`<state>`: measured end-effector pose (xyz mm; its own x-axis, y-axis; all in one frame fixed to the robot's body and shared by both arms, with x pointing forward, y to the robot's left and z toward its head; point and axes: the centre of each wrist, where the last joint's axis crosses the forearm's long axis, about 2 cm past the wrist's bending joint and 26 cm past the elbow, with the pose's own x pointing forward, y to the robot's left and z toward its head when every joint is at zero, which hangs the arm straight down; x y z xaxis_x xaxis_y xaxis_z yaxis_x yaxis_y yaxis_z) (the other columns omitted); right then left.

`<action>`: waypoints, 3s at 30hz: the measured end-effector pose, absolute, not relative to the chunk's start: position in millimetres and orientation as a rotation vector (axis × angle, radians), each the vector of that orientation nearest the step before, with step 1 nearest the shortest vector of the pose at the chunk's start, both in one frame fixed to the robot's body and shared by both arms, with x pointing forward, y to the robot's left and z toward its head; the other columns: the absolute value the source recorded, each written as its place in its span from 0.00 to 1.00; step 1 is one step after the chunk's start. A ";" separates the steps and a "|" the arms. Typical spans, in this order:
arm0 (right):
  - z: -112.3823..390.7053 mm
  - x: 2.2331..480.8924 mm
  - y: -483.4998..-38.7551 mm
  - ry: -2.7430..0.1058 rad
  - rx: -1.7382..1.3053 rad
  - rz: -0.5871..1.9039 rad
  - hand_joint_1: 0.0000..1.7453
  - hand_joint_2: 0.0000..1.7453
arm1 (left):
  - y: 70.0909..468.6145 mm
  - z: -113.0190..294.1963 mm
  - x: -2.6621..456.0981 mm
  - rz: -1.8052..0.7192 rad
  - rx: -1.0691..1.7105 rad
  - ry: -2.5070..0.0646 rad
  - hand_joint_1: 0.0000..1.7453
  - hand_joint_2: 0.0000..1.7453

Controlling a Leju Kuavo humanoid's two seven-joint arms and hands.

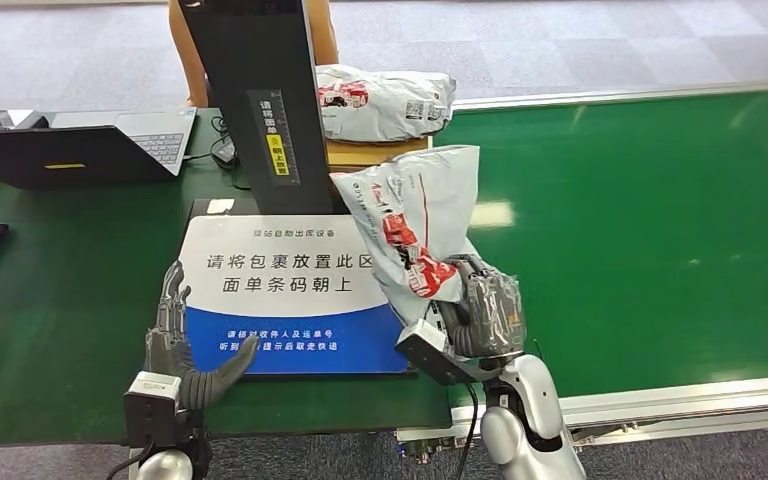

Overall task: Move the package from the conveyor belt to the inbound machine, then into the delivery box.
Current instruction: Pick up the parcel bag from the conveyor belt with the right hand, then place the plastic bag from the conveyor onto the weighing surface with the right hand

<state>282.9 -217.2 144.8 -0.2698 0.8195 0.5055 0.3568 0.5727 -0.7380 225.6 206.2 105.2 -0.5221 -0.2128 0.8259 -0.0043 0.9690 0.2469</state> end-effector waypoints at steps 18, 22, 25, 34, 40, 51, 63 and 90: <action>151.0 305.8 -169.8 -1.969 -0.785 0.799 1.00 1.00 | 205.8 104.7 224.8 -0.252 0.173 -2.125 0.00 1.00; 151.7 318.2 -150.3 -1.985 -0.723 0.867 1.00 1.00 | 204.3 105.9 225.5 -0.250 0.176 -2.132 0.00 1.00; 149.0 322.4 -140.2 -1.995 -0.688 0.900 1.00 1.00 | 202.8 107.9 227.6 -0.252 0.173 -2.141 0.00 1.00; 143.5 327.3 -109.3 -1.971 -0.607 0.989 1.00 1.00 | 201.0 111.1 231.2 -0.244 0.192 -2.156 0.00 1.00; 135.2 332.5 -105.6 -1.944 -0.666 1.025 0.65 1.00 | 198.2 109.2 227.4 -0.239 0.193 -2.150 0.00 1.00; 108.9 336.6 -120.8 -1.779 -0.953 1.018 0.00 1.00 | 192.6 110.0 225.9 -0.258 0.184 -2.150 0.00 1.00; 102.1 342.4 -145.3 -1.870 -0.806 0.818 0.00 1.00 | 190.6 107.5 234.4 -0.270 0.169 -2.166 0.00 1.00; 151.3 290.7 -205.7 -2.353 -0.280 -0.094 0.00 1.00 | 209.0 79.8 228.7 -0.256 0.235 -2.143 0.00 1.00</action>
